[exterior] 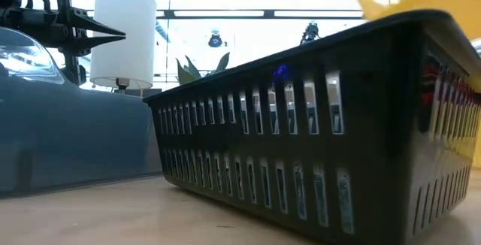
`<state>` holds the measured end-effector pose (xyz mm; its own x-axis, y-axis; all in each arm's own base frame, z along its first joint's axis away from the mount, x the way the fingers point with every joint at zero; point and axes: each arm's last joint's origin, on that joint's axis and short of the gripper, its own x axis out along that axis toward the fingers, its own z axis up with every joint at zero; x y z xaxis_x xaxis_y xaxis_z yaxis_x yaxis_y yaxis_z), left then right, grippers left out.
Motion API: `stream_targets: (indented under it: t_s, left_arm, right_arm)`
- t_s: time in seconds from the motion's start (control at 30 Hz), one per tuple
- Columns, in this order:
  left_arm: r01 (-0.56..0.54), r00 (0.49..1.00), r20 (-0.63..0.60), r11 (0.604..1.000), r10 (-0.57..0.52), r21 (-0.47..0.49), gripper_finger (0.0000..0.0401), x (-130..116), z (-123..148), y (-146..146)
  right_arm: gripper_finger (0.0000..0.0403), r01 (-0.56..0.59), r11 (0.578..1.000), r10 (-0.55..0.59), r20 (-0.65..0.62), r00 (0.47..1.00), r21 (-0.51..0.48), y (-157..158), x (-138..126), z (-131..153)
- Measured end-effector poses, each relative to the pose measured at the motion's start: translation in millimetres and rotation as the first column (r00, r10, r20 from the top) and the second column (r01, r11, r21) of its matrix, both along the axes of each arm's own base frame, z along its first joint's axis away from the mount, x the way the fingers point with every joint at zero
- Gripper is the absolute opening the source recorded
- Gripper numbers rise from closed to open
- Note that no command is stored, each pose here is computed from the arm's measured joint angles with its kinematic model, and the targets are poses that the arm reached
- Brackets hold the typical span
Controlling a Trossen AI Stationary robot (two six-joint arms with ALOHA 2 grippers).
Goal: Stack baskets on shelf by color
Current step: Stack the bottom yellow bin on top of the yellow bin
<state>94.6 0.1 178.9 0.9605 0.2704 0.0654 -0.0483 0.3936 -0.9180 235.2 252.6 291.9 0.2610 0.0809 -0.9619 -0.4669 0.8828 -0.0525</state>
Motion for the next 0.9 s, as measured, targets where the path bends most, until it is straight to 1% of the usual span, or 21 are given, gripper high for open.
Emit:
stream_targets:
  t_s: [0.07,0.13,0.27,0.37,0.43,0.5,0.57,0.63,0.73,0.83,0.9]
  left_arm:
    - [0.0,1.0,0.004,1.0,0.0,-0.007,0.002,0,0,0]
    - [0.002,1.0,0.012,1.0,-0.002,-0.024,0.0017,0,1,0]
    - [0.003,1.0,0.013,1.0,-0.002,-0.026,0.0018,0,1,0]
    - [0.002,1.0,0.012,1.0,-0.002,-0.024,0.0022,0,1,0]
    - [0.002,1.0,0.011,1.0,-0.002,-0.018,0.0024,0,1,0]
    - [0.002,1.0,0.01,1.0,-0.001,-0.016,0.0024,0,1,0]
    - [0.001,1.0,0.004,1.0,-0.001,0.007,0.0022,0,1,0]
    - [-0.002,1.0,-0.005,0.999,0.002,0.04,0.002,0,1,0]
    - [-0.004,1.0,-0.015,0.997,0.005,0.074,0.0019,0,1,0]
    - [-0.004,1.0,-0.015,0.997,0.006,0.075,0.0022,0,1,0]
    - [-0.004,1.0,-0.015,0.997,0.005,0.075,0.0024,0,1,0]
  right_arm:
    - [0.0007,0.049,0.999,-0.049,0.01,0.999,0.009,-9,9,2]
    - [0.0007,0.128,0.992,-0.128,0.021,0.992,0.004,-19,18,2]
    - [0.0007,0.297,0.954,-0.297,0.017,0.955,-0.032,-39,28,1]
    - [0.0007,0.437,0.898,-0.439,-0.041,0.897,-0.047,-51,30,0]
    - [0.0007,0.53,0.845,-0.535,-0.076,0.842,-0.074,-59,29,0]
    - [0.0007,0.596,0.795,-0.606,-0.112,0.787,-0.114,-64,26,-1]
    - [0.0007,0.639,0.752,-0.658,-0.131,0.742,-0.162,-68,21,-1]
    - [0.0007,0.66,0.725,-0.686,-0.132,0.715,-0.194,-68,16,0]
    - [0.0007,0.657,0.72,-0.69,-0.135,0.711,-0.222,-64,9,0]
    - [0.0006,0.645,0.731,-0.679,-0.131,0.723,-0.224,-56,2,0]
    - [0.0005,0.644,0.73,-0.676,-0.106,0.729,-0.228,-53,-1,-2]
